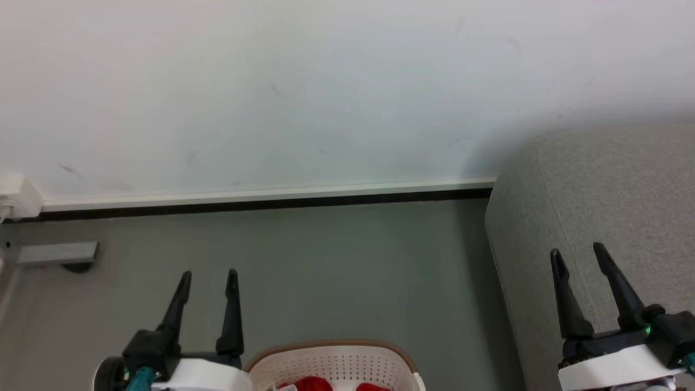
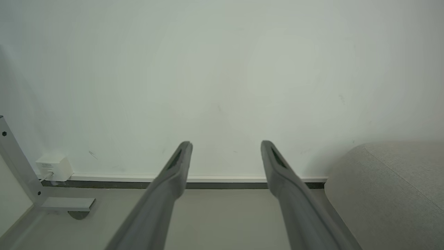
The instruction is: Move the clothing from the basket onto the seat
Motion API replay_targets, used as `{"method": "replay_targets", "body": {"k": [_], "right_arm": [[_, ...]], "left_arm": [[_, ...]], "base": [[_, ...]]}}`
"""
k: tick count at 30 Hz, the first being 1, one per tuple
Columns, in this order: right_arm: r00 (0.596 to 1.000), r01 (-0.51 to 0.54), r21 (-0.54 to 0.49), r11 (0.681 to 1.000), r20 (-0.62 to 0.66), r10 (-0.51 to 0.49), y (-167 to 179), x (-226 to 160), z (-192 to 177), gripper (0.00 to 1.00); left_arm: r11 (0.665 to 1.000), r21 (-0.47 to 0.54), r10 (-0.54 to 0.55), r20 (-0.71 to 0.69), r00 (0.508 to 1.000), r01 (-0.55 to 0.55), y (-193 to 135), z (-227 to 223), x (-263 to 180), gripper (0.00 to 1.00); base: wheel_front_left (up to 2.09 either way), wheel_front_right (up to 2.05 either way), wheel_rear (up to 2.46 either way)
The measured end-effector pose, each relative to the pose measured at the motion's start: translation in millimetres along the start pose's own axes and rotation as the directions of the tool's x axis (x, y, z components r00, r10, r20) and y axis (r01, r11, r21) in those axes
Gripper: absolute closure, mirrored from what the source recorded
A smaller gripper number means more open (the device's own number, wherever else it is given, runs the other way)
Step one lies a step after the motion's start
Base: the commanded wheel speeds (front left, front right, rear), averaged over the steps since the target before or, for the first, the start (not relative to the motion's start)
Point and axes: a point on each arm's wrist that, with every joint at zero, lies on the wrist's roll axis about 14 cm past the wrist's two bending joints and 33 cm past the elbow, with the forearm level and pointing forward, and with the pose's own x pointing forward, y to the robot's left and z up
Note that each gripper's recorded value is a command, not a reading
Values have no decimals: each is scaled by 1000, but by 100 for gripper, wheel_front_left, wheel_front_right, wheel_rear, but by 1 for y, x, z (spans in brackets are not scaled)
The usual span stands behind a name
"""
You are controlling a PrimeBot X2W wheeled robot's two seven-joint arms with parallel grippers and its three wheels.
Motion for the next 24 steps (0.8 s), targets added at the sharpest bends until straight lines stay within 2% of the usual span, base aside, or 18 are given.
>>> {"method": "replay_targets", "body": {"k": [9,24], "right_arm": [[1000,15,40,999,2,-15,-13,28,-6,0],[1000,28,24,999,-12,-28,-39,78,-32,0]], "left_arm": [[999,-22,-45,-39,998,44,-15,-21,27,0],[989,-69,-144,-203,968,132,-38,-97,61,0]], "base": [[0,0,0],[0,0,0]]}}
